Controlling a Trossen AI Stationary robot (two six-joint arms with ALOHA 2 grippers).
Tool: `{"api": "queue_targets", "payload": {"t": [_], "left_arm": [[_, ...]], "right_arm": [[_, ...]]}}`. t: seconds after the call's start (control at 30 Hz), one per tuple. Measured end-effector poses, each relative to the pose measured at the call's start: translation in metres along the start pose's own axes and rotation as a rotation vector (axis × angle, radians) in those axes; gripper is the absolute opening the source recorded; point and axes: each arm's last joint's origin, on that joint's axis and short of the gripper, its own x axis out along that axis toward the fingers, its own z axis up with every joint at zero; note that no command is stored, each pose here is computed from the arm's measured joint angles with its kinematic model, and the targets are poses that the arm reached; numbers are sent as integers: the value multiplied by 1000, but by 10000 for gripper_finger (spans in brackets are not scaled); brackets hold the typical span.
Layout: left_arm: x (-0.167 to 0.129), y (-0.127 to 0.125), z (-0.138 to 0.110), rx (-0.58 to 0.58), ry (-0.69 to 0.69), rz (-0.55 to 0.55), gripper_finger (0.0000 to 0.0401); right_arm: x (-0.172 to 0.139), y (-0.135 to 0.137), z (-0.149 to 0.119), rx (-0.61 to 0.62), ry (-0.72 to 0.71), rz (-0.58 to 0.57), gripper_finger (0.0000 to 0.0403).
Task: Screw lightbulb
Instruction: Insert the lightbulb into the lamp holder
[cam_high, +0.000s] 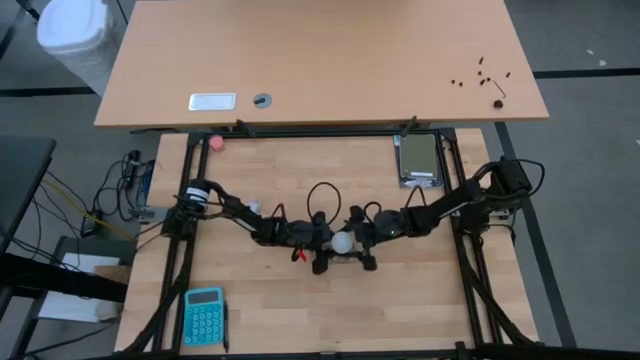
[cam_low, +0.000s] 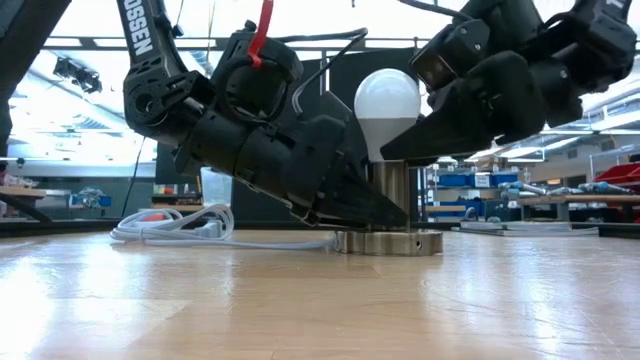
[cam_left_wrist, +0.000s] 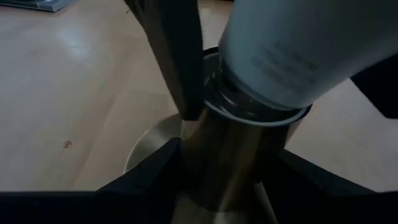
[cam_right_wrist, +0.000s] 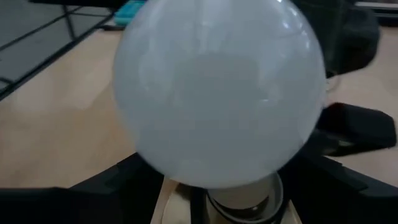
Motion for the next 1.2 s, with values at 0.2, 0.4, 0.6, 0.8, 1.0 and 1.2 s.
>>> {"api": "queue_targets", "payload": {"t": [0.2, 0.4, 0.6, 0.8, 1.0, 1.2], "left_arm": [[0, -2, 0, 24, 8, -67, 213], [0, -4, 0, 24, 17, -129, 213], [0, -4, 0, 17, 17, -130, 213], [0, -4, 0, 1, 18, -129, 213], [0, -4, 0, 1, 20, -128, 213], [0, -4, 0, 1, 20, -128, 213]], "right_arm": [[0, -5, 0, -74, -4, 118, 309], [-1, -10, 2, -131, -47, 231, 309], [-2, -14, 5, -171, -90, 232, 309], [-3, -15, 4, -148, -116, 211, 309], [-4, -17, 4, -109, -127, 194, 306], [-4, -17, 5, -112, -135, 192, 304]]}}
